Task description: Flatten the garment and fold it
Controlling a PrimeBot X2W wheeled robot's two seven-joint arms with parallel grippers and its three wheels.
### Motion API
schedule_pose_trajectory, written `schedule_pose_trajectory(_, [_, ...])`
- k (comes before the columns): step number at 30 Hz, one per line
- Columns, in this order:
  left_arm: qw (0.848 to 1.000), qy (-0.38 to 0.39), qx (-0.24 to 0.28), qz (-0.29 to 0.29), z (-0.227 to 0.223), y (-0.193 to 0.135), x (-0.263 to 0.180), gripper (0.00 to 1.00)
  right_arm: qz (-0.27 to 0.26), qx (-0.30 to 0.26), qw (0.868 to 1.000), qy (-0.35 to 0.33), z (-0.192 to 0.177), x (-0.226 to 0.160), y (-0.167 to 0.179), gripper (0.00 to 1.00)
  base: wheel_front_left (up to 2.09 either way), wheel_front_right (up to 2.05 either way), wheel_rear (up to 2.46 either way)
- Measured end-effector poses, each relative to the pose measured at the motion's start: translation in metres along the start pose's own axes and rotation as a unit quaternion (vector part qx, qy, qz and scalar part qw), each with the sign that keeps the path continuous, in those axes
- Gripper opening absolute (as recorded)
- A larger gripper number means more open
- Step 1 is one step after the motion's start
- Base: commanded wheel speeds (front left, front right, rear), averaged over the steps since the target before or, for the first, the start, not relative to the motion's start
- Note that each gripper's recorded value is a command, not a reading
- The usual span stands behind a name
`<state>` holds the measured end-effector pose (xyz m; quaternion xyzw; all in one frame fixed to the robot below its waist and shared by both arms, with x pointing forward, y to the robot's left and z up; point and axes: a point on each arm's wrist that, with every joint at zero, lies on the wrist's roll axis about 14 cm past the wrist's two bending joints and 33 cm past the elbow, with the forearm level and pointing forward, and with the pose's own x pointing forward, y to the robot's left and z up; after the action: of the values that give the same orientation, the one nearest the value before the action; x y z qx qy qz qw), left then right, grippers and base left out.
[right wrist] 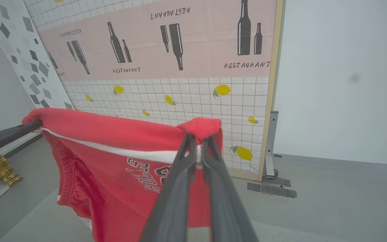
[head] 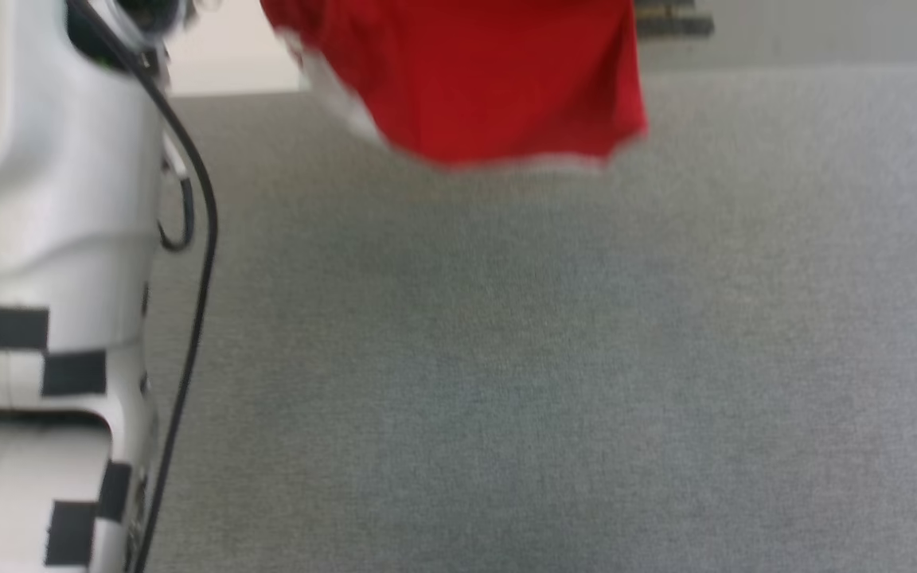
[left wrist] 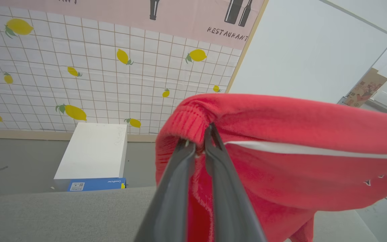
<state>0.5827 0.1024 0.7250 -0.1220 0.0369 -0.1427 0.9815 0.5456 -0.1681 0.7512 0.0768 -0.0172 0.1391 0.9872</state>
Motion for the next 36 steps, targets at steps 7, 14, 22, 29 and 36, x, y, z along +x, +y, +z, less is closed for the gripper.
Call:
schedule_pose_trajectory(7, [0.999, -0.044, 0.020, 0.004, -0.005, 0.013, 0.059, 0.00, -0.031, -0.013, 0.999, -0.015, -0.008, 0.055, -0.028, 0.00, 0.00, 0.00, 0.00])
schedule_pose_trajectory(14, [1.000, -0.013, 0.018, -0.002, -0.075, 0.036, 0.101, 0.00, -0.033, -0.026, 0.998, 0.049, -0.078, 0.089, -0.042, 0.00, 0.00, 0.00, 0.00])
schedule_pose_trajectory(22, [0.998, 0.062, -0.016, -0.020, -0.168, 0.045, 0.101, 0.00, -0.003, -0.012, 0.991, 0.130, -0.164, 0.080, -0.039, 0.00, 0.00, 0.00, 0.00])
schedule_pose_trajectory(29, [0.981, 0.178, -0.079, -0.021, -0.260, 0.042, 0.023, 0.00, -0.002, 0.049, 0.980, 0.194, -0.226, -0.007, -0.037, 0.00, 0.00, 0.00, 0.00])
schedule_pose_trajectory(36, [0.957, 0.260, -0.130, -0.017, -0.314, 0.025, -0.070, 0.00, -0.027, 0.117, 0.961, 0.249, -0.263, -0.097, -0.026, 0.00, 0.00, 0.00, 0.00])
